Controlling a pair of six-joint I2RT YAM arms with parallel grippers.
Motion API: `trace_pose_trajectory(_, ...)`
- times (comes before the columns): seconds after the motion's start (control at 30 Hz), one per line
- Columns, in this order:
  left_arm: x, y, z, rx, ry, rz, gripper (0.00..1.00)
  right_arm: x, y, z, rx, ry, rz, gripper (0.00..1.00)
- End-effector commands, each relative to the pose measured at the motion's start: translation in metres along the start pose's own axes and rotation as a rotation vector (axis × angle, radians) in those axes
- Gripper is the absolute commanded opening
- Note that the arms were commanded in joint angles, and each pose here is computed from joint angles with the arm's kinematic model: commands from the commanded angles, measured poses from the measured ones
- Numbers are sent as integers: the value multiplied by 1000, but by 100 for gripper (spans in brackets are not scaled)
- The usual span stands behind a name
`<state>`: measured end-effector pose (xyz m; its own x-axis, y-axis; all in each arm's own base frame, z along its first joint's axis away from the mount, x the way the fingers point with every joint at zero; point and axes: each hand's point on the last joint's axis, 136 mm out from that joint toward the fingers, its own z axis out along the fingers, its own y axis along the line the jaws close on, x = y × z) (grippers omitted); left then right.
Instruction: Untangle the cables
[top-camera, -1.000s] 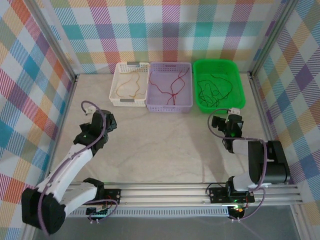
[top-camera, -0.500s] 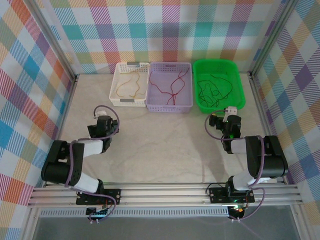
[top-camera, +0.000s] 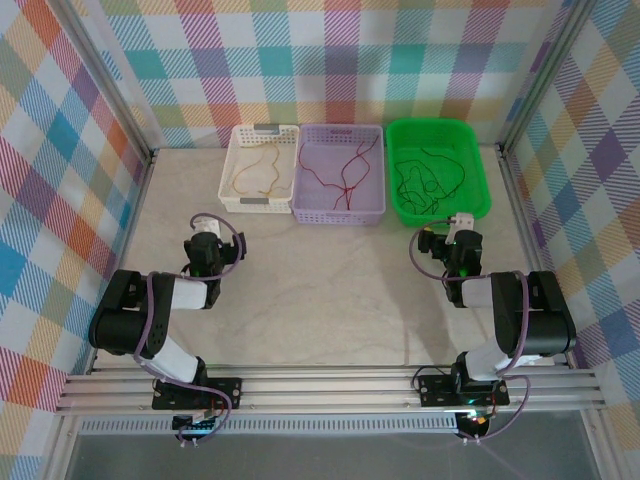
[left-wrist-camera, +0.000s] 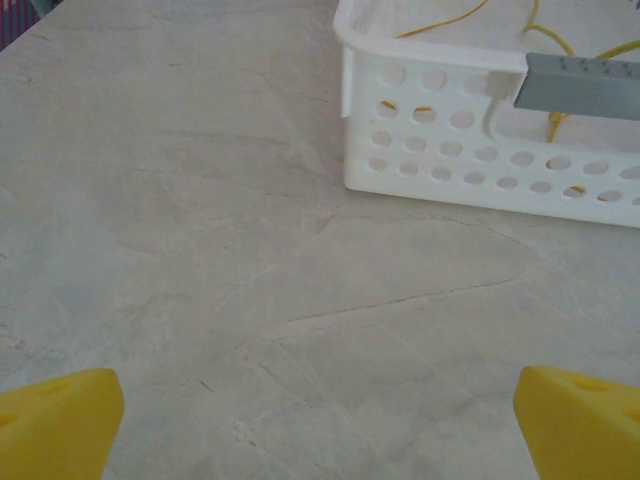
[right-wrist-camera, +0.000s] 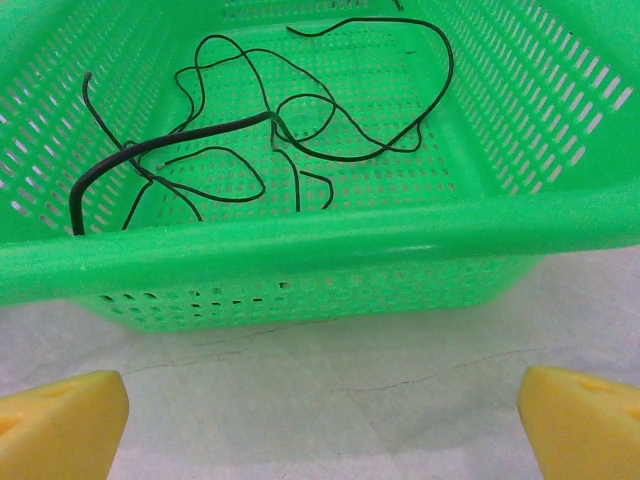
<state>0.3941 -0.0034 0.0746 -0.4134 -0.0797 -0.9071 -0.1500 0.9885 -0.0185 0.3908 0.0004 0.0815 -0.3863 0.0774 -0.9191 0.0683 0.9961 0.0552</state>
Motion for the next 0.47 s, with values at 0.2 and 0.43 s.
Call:
trace_pose_trajectory(0.2,-6,1,-1,10,-31,3,100,-13,5,0,-23,-47,-18,100)
trace_pose_trajectory(0.43,-6,1,-1,13,-31,2,100,-12,5,0,-23,-47,-18,100)
